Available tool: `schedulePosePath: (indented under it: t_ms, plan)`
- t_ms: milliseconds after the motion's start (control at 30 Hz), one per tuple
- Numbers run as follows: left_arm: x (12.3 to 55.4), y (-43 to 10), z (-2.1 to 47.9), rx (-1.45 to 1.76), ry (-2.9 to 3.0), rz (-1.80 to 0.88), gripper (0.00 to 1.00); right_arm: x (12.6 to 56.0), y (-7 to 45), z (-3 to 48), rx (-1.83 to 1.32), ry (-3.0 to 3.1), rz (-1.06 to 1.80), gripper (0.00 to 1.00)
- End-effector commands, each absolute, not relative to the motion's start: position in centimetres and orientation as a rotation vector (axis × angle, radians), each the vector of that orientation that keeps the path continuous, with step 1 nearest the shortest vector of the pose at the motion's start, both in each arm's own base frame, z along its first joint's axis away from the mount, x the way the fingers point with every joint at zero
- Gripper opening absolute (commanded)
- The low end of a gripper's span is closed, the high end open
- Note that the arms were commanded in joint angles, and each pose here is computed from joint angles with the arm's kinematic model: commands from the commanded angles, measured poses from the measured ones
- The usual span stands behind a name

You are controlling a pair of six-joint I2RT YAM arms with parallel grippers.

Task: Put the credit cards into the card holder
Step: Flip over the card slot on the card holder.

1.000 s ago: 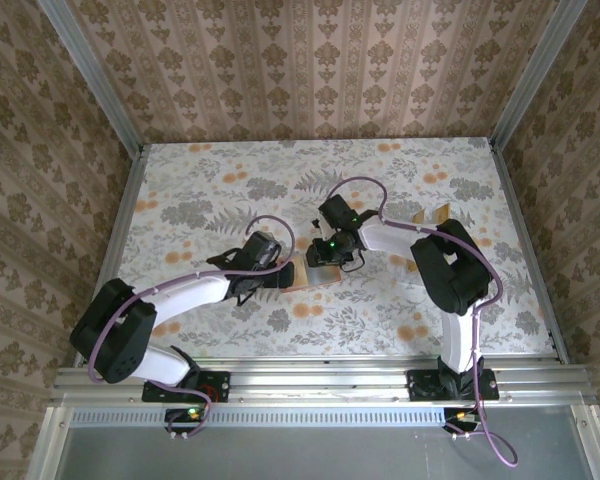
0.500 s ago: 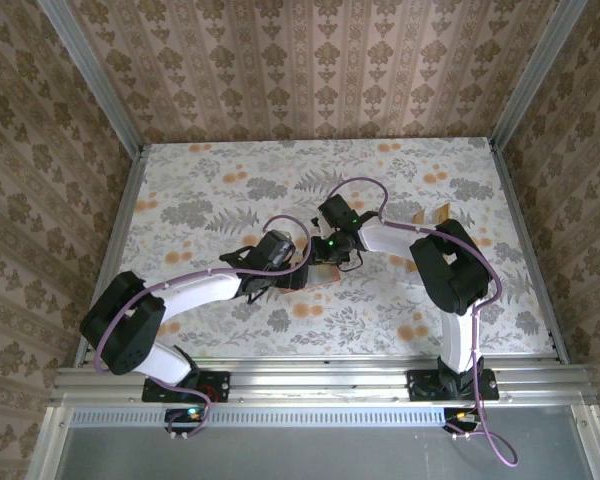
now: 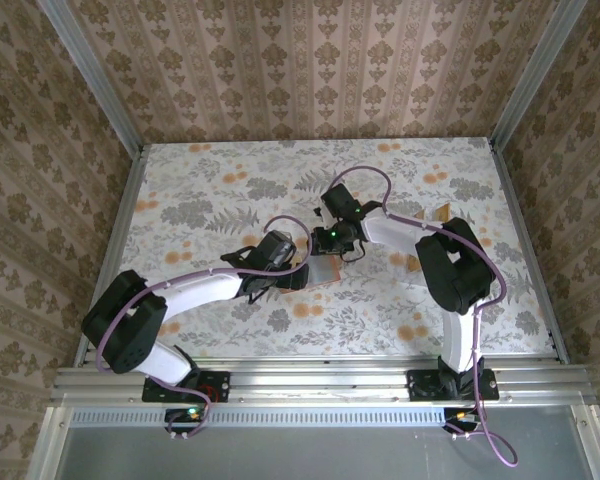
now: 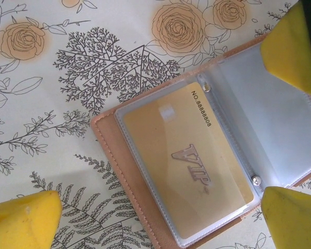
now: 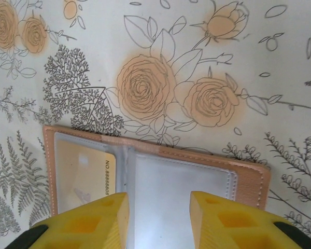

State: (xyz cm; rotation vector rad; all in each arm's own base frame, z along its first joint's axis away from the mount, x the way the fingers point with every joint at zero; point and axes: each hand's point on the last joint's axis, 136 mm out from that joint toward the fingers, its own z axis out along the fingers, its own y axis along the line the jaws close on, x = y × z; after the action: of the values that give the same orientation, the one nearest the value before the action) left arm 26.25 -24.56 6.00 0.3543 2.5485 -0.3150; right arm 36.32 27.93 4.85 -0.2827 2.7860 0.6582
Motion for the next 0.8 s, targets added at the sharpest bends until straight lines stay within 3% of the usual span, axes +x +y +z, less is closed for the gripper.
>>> schedulePosePath:
  t_ms: [0,767]
  plan:
    - [26.7,-24.8,6.2,0.370,2.532,-0.298,1.00,36.3,27.1,4.9,-0.315,2.802,0.575,0.36]
    - [27.0,-25.7,5.8,0.415,2.532,-0.293,1.00,34.6,28.8,1.7,-0.320,2.866,0.634,0.36]
